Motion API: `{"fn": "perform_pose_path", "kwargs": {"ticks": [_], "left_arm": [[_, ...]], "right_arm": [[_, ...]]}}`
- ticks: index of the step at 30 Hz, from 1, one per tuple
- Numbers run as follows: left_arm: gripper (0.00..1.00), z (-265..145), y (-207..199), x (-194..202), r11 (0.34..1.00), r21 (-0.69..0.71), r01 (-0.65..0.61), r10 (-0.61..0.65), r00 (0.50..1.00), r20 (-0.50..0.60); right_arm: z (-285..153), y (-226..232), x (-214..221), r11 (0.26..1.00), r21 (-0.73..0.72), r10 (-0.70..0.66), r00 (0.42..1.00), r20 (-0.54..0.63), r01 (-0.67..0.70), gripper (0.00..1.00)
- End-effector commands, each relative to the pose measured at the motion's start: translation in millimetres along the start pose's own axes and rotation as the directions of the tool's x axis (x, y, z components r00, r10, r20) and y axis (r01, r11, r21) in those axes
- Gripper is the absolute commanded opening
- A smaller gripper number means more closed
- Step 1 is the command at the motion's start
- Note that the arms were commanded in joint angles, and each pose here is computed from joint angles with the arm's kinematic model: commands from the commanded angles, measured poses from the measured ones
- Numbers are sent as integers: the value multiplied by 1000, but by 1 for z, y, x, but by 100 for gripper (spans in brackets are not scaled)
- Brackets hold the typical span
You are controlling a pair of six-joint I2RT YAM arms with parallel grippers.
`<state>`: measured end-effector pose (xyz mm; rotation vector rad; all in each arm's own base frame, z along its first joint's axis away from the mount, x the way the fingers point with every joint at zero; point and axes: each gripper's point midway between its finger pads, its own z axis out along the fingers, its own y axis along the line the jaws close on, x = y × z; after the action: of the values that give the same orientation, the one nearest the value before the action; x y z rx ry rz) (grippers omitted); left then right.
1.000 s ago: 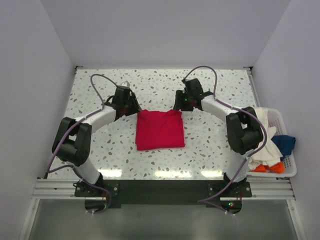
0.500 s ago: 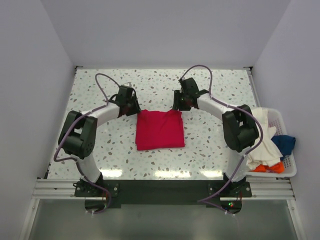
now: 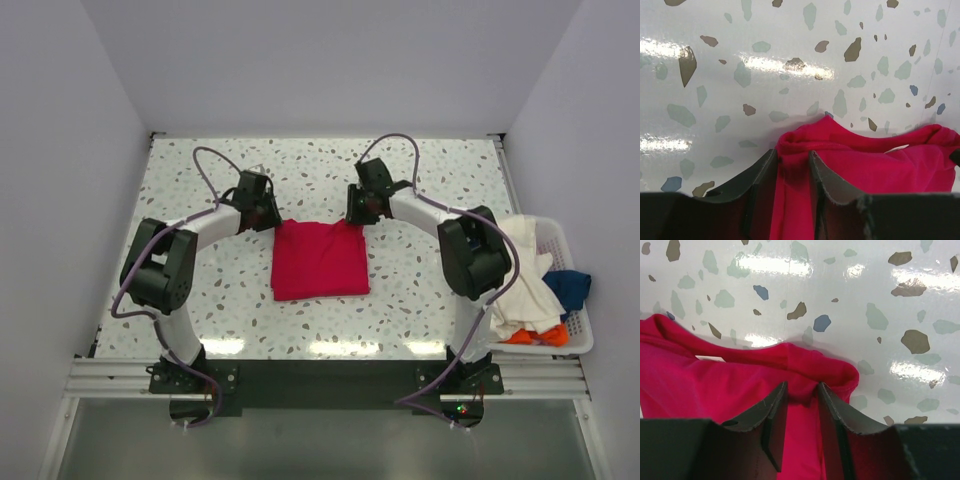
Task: Fold and stack the t-shirts
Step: Fold the tshirt
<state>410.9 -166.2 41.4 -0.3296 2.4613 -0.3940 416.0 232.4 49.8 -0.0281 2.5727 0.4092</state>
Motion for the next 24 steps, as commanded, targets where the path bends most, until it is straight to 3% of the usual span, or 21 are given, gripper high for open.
{"fn": "perform_pose_path", "kwargs": {"ticks": [1,6,12,15,24], "left_arm": [[35,-1,-13,-20,999,40,0,-2,999,49],[27,-3,-14,-22,999,43,-1,-1,998,56],[7,-12,-24,-26,996,84,-4,-1,998,62],[0,-18,-28,-31,995,100,-7,0,997,73],[0,-30,-38,-46,992,128,-13,0,994,107]], "right_arm": [[0,8,-8,1000,-3,6,1000,14,-6,34],[-3,8,-9,1000,3,17,1000,22,-17,22],[-29,10,-20,1000,6,24,998,62,-24,1],[-47,10,-29,999,18,27,994,105,-29,0],[-75,-3,-31,996,78,31,989,144,-43,0]]}}
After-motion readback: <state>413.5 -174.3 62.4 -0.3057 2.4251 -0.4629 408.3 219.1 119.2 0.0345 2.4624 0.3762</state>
